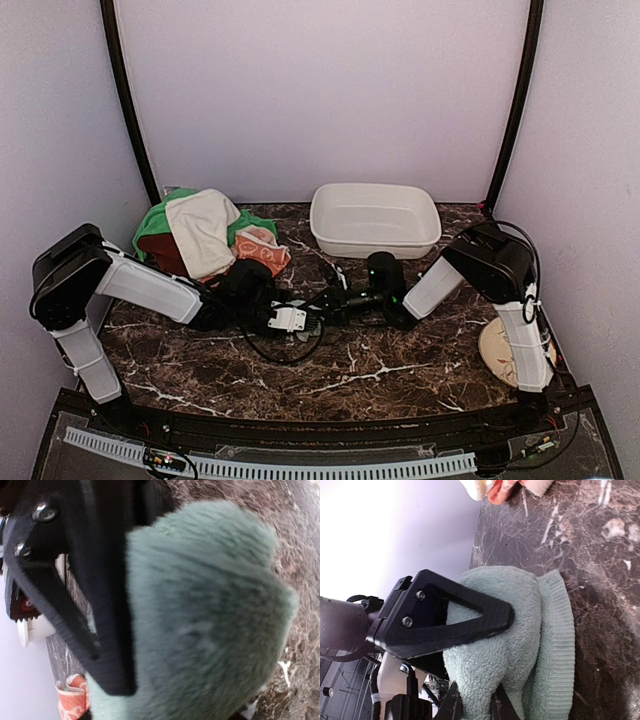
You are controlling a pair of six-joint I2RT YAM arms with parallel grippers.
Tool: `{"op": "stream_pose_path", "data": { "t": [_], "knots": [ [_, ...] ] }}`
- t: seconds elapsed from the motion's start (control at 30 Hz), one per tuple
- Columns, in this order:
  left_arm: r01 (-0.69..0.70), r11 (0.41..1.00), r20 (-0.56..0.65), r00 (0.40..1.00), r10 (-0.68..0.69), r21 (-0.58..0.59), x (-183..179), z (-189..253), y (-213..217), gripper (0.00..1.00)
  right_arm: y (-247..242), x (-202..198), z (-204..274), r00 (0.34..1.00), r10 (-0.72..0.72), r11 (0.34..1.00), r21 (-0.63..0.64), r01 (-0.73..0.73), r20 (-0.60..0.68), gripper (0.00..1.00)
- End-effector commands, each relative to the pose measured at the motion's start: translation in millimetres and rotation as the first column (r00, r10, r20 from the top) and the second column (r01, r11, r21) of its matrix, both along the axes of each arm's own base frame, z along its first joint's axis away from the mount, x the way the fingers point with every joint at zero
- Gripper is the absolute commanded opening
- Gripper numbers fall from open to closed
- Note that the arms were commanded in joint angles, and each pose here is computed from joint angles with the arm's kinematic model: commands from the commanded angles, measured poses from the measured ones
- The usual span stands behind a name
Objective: Roll the towels
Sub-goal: Pick up the towel from the center of the board.
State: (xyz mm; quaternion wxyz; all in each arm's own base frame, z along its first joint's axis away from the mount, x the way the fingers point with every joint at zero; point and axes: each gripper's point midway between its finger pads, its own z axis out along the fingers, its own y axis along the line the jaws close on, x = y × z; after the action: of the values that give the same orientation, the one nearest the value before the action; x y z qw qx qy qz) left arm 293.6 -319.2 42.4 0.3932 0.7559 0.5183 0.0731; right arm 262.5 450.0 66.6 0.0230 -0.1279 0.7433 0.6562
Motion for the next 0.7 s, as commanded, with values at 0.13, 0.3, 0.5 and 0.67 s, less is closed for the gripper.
{"op": "stream_pose_path", "data": {
  "t": [0.13, 0.3, 0.5, 0.67],
  "knots": [
    [-0.001, 1.0, 0.021, 1.0, 0.0, 0.024, -2.4, -13.4, -4.3, 0.42, 1.8, -4.9, 50.0, 0.999, 0.051, 0.988, 0.146, -0.053, 0.015, 0.0],
    [-0.071, 0.997, 0.059, 0.996, 0.071, 0.009, 15.6, 3.5, -8.3, 0.0, -5.9, 1.7, 51.7, 0.999, 0.027, 0.994, 0.104, -0.03, 0.036, 0.09],
    [-0.126, 0.988, -0.138, 0.984, 0.113, -0.087, 4.0, 51.2, -15.5, 0.0, -47.7, 50.7, 84.8, 0.966, -0.154, 0.987, 0.076, 0.142, 0.206, 0.53],
    [-0.288, 0.925, -0.575, 0.812, 0.099, -0.248, -9.4, 130.2, -12.1, 0.0, -101.0, 95.3, 122.8, 0.689, -0.237, 0.884, -0.143, 0.446, 0.685, 1.0]
  ]
}}
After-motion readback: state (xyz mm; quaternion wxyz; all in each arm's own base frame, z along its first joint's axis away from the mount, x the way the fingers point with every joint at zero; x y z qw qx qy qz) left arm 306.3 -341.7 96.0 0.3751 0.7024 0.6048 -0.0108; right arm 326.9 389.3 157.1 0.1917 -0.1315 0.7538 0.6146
